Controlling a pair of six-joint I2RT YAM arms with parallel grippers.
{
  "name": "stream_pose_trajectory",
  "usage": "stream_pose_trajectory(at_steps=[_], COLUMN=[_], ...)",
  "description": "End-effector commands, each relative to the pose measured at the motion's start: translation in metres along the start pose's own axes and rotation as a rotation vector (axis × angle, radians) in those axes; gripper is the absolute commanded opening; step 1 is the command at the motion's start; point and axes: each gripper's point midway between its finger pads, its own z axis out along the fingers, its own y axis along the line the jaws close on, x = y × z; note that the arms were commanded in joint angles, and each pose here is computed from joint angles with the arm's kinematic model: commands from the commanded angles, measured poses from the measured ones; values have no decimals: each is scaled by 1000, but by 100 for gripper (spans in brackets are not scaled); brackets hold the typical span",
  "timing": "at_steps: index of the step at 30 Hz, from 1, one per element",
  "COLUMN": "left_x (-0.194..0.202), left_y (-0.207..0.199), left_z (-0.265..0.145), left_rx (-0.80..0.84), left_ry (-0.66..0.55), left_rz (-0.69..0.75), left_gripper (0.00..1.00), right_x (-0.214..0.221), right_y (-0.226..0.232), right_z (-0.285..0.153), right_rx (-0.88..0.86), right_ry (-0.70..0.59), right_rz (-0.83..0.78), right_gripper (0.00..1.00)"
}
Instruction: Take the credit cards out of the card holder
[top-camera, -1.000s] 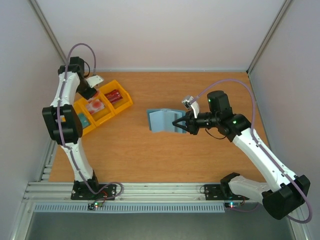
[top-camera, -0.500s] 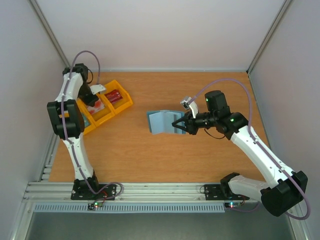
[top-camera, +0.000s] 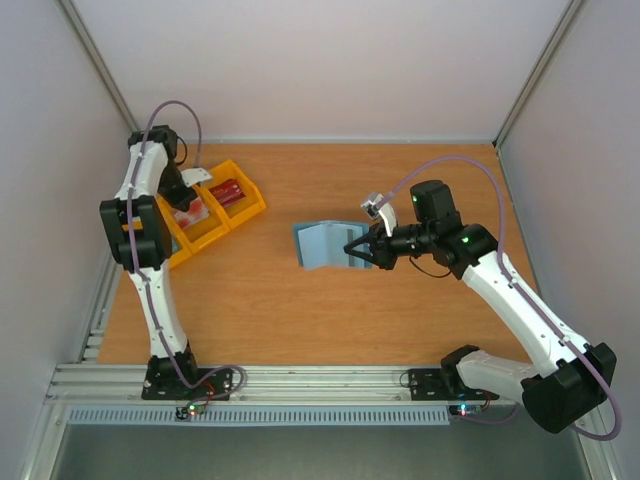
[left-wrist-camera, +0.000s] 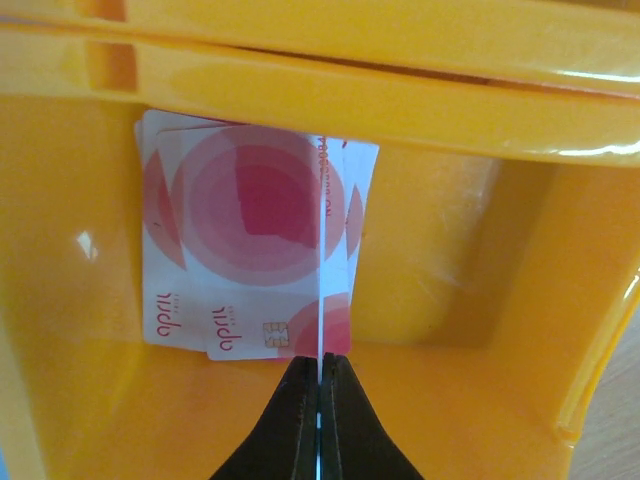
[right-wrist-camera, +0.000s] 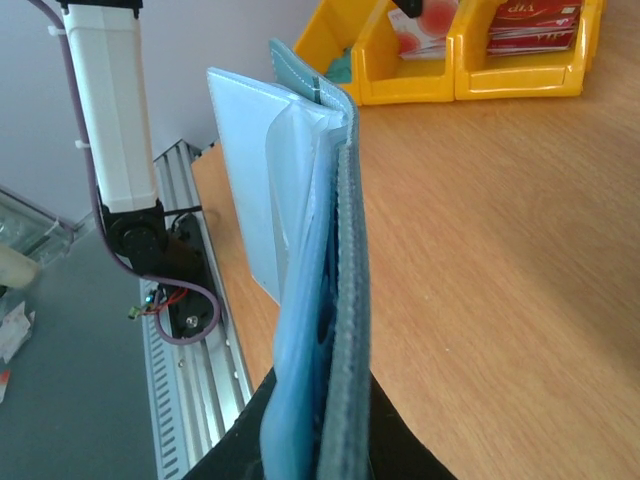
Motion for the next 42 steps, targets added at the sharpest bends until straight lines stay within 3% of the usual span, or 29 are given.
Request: stream_pose_trajectory(at_steps=[1,8,10,15,23,28,30,34,42], left_x=[7,5,9,10,-13,-20,-23,-39,-64], left_y=[-6,0,11,31,60,52,49,15,-123], left_z=[6,10,16,24,-7,-24,-31,-64,-190], left_rx=[28,9,-32,-112,-255,-242,-233,-110,332], left_ry=[43,49,82,121,15,-49,-77,-227,-694], left_rz=[40,35,36,41,-8,9,7,-4,38], left_gripper=[0,1,7,38,49,64,65,64,68], right_x=[-13,-12,-12,-11,-10,-10,-10,-12,-24], right_y=[10,11,11,12,14,15,15,16,14], right_z=[-8,-6,-6,-5,-4,-4,-3,-5,-12], right_rx=[-16,-31,-35,-40,-62,-73,-76,-74,-11], right_ry=[-40,-38,-39,-35,-33,-31,-31,-38,-78], right_rz=[-50,-46,-46,-45,-41,-38,-39,-41,-18], right_gripper=[2,2,2,2,3,4,3,3,3])
